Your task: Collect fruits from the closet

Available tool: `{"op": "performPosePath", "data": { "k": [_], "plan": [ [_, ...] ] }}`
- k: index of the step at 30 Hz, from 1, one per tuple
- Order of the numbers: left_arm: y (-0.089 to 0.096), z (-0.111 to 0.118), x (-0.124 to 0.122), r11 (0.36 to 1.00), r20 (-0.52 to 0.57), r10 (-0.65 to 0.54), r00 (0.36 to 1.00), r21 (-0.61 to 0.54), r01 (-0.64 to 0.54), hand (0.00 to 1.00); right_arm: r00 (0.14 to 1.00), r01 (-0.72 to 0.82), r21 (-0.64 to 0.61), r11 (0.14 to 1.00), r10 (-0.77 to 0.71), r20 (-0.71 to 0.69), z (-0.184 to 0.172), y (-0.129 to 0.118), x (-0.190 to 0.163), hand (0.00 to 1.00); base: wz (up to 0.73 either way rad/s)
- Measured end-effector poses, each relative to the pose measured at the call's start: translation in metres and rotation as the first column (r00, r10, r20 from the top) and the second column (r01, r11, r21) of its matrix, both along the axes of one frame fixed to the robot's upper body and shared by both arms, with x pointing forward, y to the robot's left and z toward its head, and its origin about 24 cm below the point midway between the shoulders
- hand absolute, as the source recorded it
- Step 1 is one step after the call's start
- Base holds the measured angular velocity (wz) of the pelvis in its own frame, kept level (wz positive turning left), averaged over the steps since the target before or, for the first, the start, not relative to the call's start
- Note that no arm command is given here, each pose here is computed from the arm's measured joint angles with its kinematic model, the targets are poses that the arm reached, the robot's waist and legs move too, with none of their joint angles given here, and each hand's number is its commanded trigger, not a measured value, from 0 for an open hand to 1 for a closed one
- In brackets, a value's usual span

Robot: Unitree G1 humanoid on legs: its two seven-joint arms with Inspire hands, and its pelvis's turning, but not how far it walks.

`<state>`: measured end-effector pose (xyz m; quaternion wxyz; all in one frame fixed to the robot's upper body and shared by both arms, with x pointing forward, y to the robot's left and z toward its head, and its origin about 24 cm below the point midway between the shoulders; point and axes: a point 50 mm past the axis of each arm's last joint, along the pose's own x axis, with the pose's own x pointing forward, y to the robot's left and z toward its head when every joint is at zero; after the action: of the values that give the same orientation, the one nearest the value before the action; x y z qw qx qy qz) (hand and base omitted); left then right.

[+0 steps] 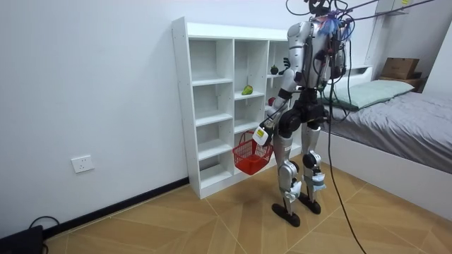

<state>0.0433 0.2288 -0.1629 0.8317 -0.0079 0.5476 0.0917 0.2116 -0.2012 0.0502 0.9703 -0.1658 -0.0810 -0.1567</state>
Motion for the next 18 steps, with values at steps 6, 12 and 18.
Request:
{"op": "performPosePath", "data": {
  "k": [6,12,18],
  "plan": [
    [0.002,0.001,0.004,1.000,-0.001,-0.024,1.000,0.010,0.024,1.00,0.998,-0.037,-0.003,0.999,0.038,0.049,0.015,-0.003,0.017,0.00,0.00],
    [0.002,0.001,0.008,0.999,0.004,-0.039,0.999,0.020,0.039,1.00,0.997,-0.056,-0.018,0.998,0.057,0.053,0.019,-0.004,0.031,0.00,0.00],
    [0.001,0.001,0.009,0.999,0.006,-0.037,0.999,0.022,0.037,1.00,0.999,-0.045,0.044,0.998,0.044,0.031,0.015,-0.008,0.045,0.00,0.02]
  ]
}}
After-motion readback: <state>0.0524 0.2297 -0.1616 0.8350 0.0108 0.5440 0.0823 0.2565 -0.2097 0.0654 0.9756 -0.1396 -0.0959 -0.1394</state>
